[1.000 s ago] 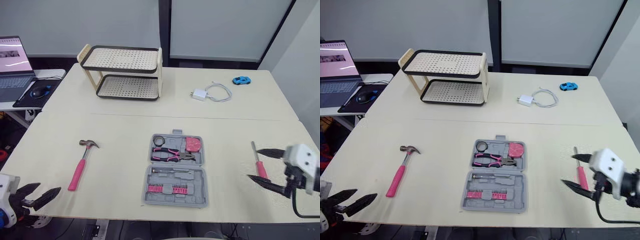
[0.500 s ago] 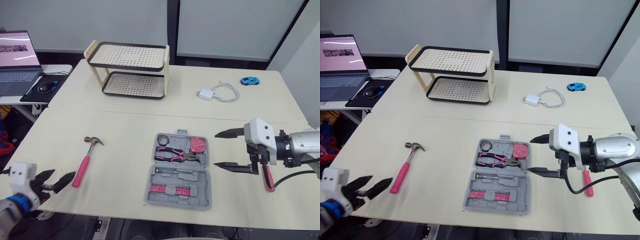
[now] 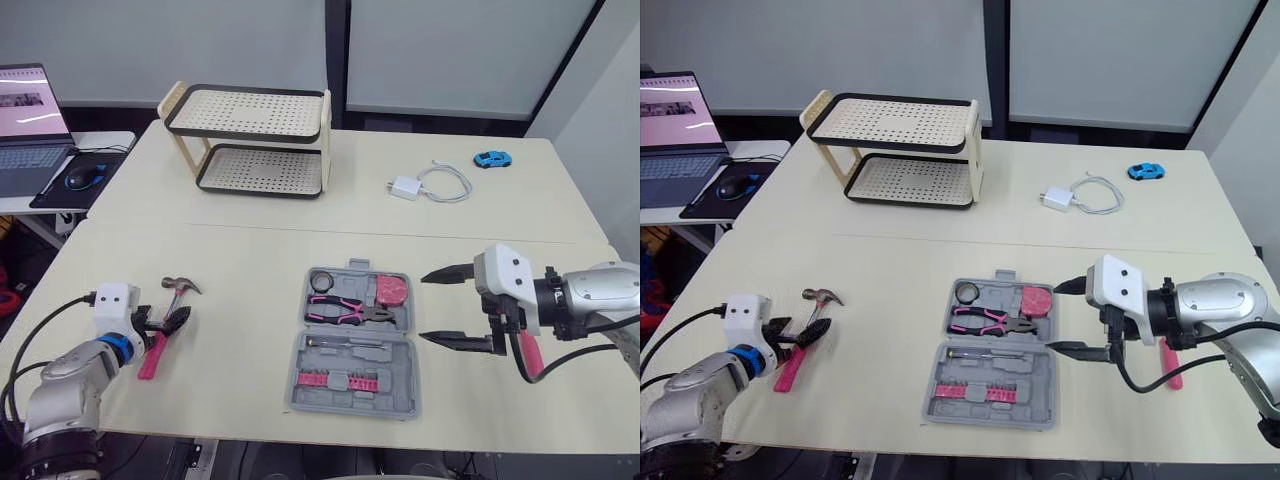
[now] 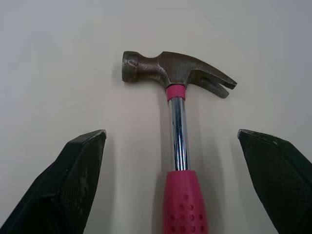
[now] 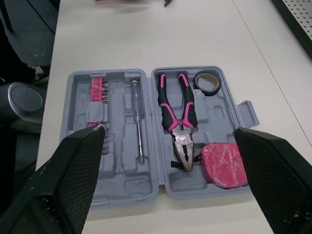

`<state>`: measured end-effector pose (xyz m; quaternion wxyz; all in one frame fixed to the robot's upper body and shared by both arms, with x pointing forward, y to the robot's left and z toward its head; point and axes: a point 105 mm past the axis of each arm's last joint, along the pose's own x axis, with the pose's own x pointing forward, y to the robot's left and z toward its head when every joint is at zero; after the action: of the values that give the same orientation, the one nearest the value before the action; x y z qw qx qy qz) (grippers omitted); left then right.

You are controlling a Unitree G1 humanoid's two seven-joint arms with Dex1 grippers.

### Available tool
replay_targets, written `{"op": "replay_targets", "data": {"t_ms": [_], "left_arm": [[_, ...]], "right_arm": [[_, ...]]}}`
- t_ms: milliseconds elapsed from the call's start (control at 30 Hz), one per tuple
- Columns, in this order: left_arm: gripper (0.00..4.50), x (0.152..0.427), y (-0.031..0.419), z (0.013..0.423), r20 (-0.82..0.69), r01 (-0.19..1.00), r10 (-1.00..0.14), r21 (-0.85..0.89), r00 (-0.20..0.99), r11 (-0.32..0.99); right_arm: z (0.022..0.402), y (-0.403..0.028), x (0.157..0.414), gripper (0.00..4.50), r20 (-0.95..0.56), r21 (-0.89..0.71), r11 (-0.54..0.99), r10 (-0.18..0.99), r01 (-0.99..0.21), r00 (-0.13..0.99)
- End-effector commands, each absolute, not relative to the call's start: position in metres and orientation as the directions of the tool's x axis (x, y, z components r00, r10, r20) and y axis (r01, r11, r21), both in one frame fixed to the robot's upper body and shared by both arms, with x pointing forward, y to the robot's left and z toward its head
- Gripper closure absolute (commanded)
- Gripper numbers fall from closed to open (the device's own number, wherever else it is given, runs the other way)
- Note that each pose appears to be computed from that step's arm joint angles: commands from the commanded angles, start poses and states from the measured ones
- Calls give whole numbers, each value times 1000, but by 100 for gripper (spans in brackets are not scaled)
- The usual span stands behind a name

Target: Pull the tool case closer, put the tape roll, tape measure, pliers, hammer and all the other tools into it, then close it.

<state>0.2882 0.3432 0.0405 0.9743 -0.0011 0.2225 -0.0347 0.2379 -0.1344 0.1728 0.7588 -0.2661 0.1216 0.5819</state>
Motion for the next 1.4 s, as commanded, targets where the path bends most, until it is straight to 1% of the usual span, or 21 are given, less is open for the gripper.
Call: {"op": "replay_targets", "data": {"t_ms": [33, 100, 200, 233, 333, 400, 467, 567, 633, 700, 800, 867, 900, 967, 1000, 1067, 1100, 1267, 1333, 1400], "left_arm": [[0, 296, 341, 39, -418, 69, -56, 15, 907, 997], [0, 299, 338, 37, -414, 79, -65, 17, 908, 997], [57, 306, 329, 33, -407, 105, -101, -14, 908, 994], [96, 308, 326, 32, -408, 112, -112, -24, 906, 993], [181, 309, 321, 28, -423, 132, -142, -53, 895, 990], [249, 309, 319, 26, -436, 142, -154, -59, 887, 988], [303, 308, 319, 25, -439, 146, -158, -60, 885, 987], [396, 306, 320, 26, -436, 167, -167, -38, 885, 985], [442, 305, 324, 31, -426, 179, -167, -12, 889, 984], [442, 304, 328, 38, -404, 195, -175, 10, 898, 981], [442, 302, 316, 55, -369, 308, -264, 64, 891, 949], [442, 298, 299, 66, -355, 413, -356, 96, 864, 906], [442, 295, 285, 75, -349, 493, -429, 115, 833, 862], [442, 287, 263, 88, -350, 615, -540, 154, 766, 773], [442, 278, 245, 97, -368, 711, -623, 182, 690, 679], [442, 262, 223, 104, -410, 823, -717, 210, 564, 528], [442, 255, 216, 106, -429, 858, -745, 213, 511, 466], [442, 227, 184, 111, -466, 954, -832, 164, 301, 253], [442, 223, 168, 113, -469, 970, -851, 158, 237, 183], [442, 225, 150, 113, -482, 977, -855, 175, 190, 118]], "right_arm": [[178, -130, 234, 4, -486, -286, 162, 825, -944, 288], [177, -130, 233, 4, -487, -286, 163, 824, -944, 290], [177, -129, 232, 0, -488, -284, 163, 824, -945, 289], [177, -129, 231, 0, -489, -284, 163, 823, -945, 289], [177, -129, 230, 0, -493, -285, 164, 820, -944, 292], [177, -130, 230, 0, -494, -287, 168, 818, -943, 296], [178, -130, 230, 0, -494, -290, 172, 816, -941, 301], [178, -131, 230, 0, -494, -292, 181, 813, -939, 310], [177, -131, 229, 0, -492, -295, 187, 811, -937, 317], [178, -131, 229, 0, -488, -299, 197, 809, -934, 327], [179, -132, 228, 0, -479, -308, 210, 809, -928, 342], [179, -134, 227, 0, -475, -311, 218, 808, -925, 350], [180, -135, 226, 0, -473, -312, 224, 806, -923, 355], [181, -138, 224, 0, -471, -315, 233, 803, -920, 364], [182, -140, 222, 0, -468, -313, 243, 802, -918, 372], [182, -143, 217, 0, -463, -311, 257, 800, -915, 382], [182, -145, 215, 0, -463, -310, 261, 798, -914, 384], [177, -156, 201, 0, -495, -288, 287, 772, -913, 399], [175, -161, 195, 0, -515, -271, 301, 757, -914, 402], [172, -168, 188, 0, -551, -254, 301, 736, -919, 393]]}}
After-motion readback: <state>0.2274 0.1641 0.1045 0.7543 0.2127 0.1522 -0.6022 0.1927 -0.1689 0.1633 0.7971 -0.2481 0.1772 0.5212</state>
